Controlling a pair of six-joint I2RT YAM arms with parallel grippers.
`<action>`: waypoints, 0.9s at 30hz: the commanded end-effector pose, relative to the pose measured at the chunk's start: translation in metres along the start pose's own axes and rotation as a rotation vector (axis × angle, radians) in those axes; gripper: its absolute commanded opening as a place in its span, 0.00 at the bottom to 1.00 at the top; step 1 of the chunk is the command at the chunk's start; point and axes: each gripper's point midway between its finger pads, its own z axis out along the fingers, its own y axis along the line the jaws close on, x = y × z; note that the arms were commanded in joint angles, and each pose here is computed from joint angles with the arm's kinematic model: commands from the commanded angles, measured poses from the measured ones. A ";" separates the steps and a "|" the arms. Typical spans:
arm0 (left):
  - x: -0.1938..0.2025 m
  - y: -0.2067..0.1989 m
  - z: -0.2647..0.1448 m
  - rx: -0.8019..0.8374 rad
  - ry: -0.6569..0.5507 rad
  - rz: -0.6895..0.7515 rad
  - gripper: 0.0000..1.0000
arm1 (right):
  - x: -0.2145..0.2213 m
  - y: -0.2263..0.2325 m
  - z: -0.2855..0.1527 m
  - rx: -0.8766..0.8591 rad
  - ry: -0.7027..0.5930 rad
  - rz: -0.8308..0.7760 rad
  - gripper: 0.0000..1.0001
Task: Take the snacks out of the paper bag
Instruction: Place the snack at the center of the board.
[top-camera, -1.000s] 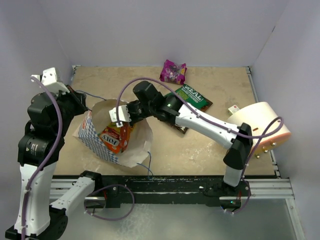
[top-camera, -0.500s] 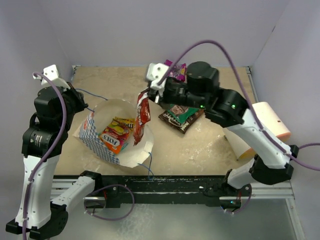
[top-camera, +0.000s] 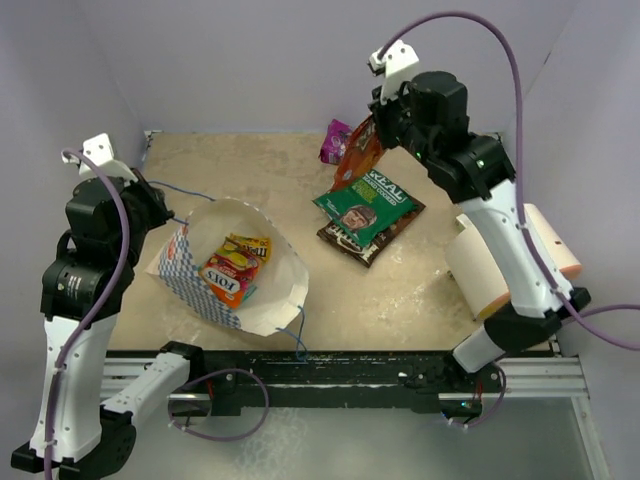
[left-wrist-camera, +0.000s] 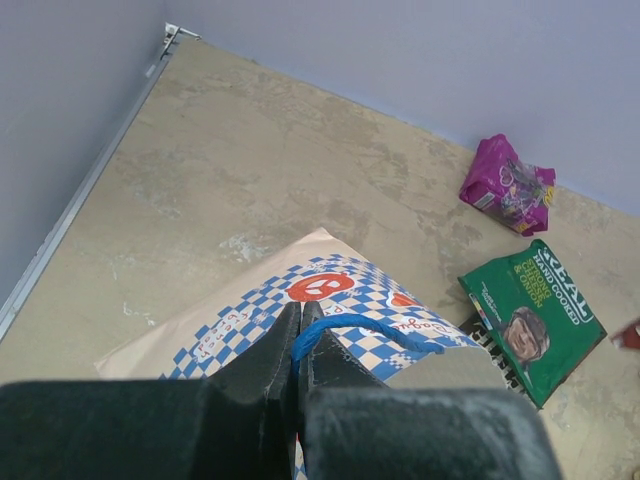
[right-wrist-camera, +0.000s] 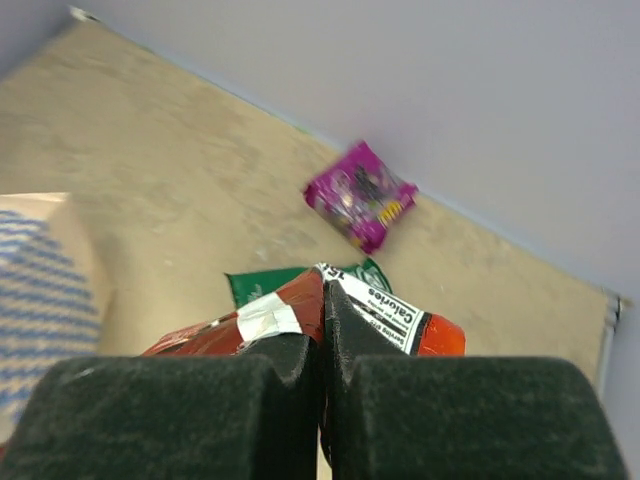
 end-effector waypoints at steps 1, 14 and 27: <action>-0.016 -0.002 -0.007 0.010 -0.059 -0.034 0.00 | 0.025 -0.037 0.029 0.160 0.101 0.079 0.00; -0.017 0.000 -0.001 -0.016 -0.056 -0.028 0.00 | 0.139 0.016 0.077 -0.012 0.525 0.316 0.00; -0.017 0.002 -0.002 -0.014 -0.059 0.028 0.00 | 0.206 -0.007 0.098 -0.046 0.730 0.687 0.00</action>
